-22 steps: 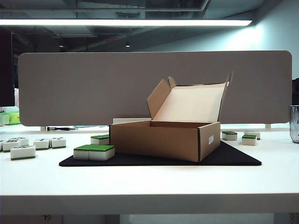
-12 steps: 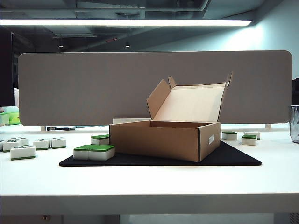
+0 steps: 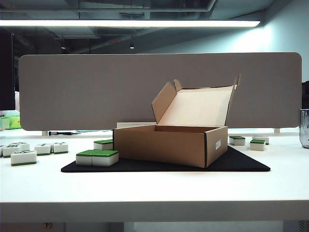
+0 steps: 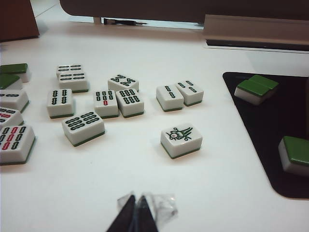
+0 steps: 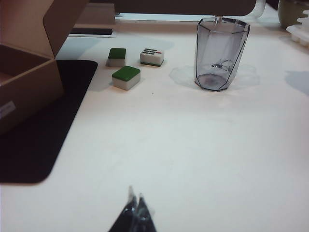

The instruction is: Pick up four mahjong tiles and put them into the paper box.

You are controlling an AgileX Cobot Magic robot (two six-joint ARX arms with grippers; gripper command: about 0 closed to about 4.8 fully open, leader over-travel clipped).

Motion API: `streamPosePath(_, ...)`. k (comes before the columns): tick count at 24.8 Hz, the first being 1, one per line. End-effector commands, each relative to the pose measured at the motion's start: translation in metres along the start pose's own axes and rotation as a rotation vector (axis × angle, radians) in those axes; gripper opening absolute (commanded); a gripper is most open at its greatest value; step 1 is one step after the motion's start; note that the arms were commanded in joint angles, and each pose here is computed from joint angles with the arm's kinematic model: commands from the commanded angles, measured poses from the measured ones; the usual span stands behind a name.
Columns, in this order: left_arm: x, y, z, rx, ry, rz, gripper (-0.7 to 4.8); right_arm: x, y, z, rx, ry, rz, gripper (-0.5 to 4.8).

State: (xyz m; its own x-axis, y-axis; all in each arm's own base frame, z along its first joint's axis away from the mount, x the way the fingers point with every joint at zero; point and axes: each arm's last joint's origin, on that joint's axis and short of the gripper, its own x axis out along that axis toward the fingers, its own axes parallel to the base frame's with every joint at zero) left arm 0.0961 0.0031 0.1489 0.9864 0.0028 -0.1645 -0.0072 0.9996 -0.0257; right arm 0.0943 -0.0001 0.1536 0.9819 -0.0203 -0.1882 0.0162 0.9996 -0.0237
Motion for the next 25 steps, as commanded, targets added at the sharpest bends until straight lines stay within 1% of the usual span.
streamPosePath(1,0.000,0.000,-0.001,0.000,0.016,0.003,-0.06,-0.007,-0.001,0.019,0.021,-0.090,-0.007,-0.02)
streamPosePath(8,0.000,0.000,-0.001,0.000,0.016,0.003,-0.06,-0.021,-0.001,0.047,0.023,-0.164,0.004,-0.02)
streamPosePath(10,0.000,0.000,-0.001,0.000,0.016,0.003,-0.06,-0.031,-0.002,0.061,0.023,-0.174,0.004,-0.01)
streamPosePath(15,0.000,0.000,-0.001,0.000,0.015,0.013,-0.06,-0.062,-0.003,0.093,0.022,-0.157,0.008,-0.01)
streamPosePath(19,0.000,0.000,-0.001,0.000,0.015,0.015,-0.06,-0.080,-0.004,0.106,0.022,-0.146,0.009,-0.01)
streamPosePath(22,0.000,0.000,-0.001,0.000,0.015,0.015,-0.06,-0.092,-0.003,0.114,0.018,-0.142,0.056,-0.01)
streamPosePath(23,0.000,0.000,-0.001,0.000,0.015,0.015,-0.06,-0.100,-0.002,0.118,0.015,-0.141,0.109,-0.01)
streamPosePath(24,0.000,0.000,-0.001,0.000,0.015,0.015,-0.06,-0.104,-0.001,0.120,0.013,-0.139,0.140,-0.01)
streamPosePath(25,0.000,0.000,-0.001,0.000,0.015,0.015,-0.06,-0.111,0.001,0.123,0.008,-0.133,0.213,-0.01)
